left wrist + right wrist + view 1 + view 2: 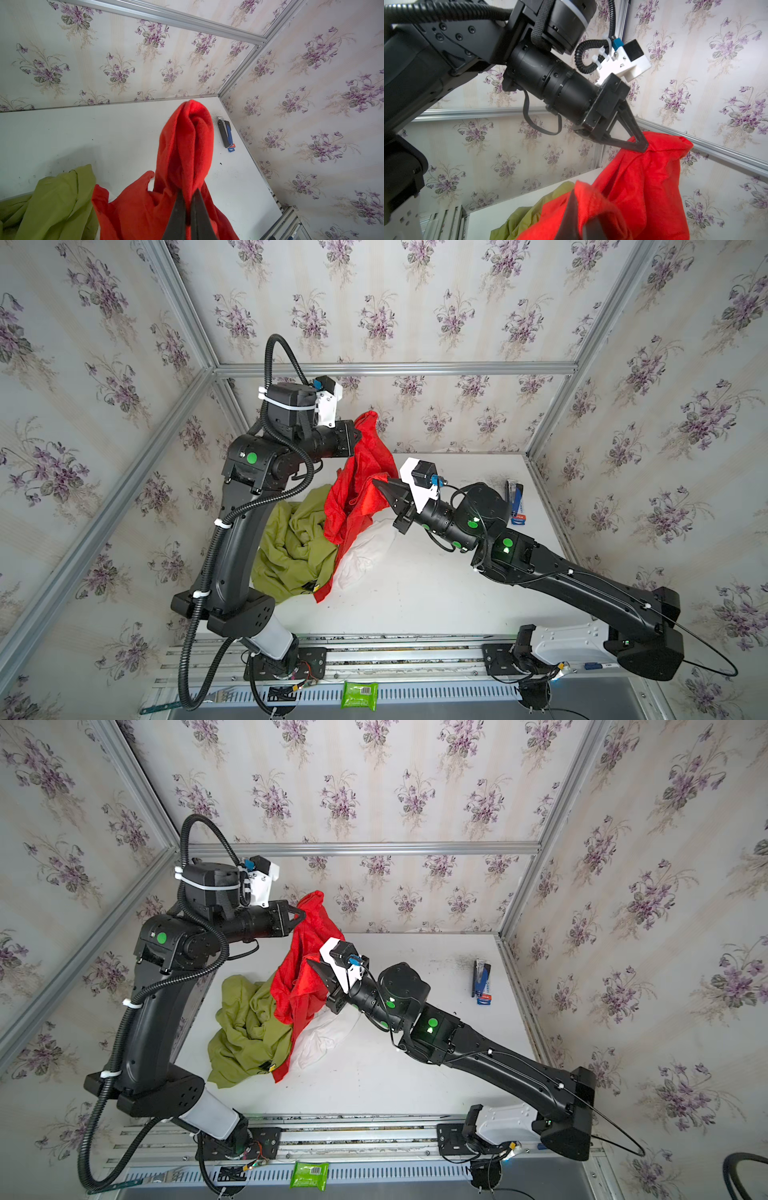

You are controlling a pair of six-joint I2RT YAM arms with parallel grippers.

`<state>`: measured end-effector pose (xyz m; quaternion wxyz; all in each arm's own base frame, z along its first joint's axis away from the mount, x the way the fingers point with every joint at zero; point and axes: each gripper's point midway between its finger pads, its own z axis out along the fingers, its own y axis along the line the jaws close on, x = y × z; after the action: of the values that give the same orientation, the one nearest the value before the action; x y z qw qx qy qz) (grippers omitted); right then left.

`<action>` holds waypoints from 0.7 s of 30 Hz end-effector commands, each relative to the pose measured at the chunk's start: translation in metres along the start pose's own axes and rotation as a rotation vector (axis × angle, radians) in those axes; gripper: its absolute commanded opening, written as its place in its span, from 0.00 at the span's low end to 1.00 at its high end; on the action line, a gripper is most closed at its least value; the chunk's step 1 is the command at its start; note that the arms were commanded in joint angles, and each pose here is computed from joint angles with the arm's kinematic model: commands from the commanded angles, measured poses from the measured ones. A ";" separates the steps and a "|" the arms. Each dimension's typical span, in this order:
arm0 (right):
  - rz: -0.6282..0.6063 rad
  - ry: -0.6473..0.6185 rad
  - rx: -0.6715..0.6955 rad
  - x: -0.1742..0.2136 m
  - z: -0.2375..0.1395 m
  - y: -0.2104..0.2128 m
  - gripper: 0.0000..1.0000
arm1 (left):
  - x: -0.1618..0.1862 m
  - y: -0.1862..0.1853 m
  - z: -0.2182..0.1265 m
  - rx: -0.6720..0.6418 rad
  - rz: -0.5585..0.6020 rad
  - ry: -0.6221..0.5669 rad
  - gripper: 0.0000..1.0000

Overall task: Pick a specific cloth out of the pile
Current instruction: 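Raise the red cloth higher with both grippers, pulling it off the green cloth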

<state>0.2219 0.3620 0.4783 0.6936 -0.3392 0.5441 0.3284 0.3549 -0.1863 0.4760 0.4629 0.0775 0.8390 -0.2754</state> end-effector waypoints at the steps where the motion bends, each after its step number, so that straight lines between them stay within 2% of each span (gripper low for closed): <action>1: -0.025 -0.066 0.040 -0.024 -0.003 -0.009 0.00 | -0.015 -0.011 -0.009 0.041 0.010 -0.066 0.00; 10: -0.071 -0.048 0.060 -0.032 -0.005 -0.015 0.00 | -0.012 -0.033 -0.016 0.136 -0.002 -0.054 0.00; 21: -0.087 -0.013 0.064 -0.029 -0.008 -0.027 0.00 | -0.007 -0.047 -0.016 0.179 0.009 -0.043 0.00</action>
<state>0.2366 0.3449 0.4903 0.7076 -0.3440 0.5501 0.2798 0.3284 -0.2123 0.4957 0.4578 0.1104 0.8157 -0.3360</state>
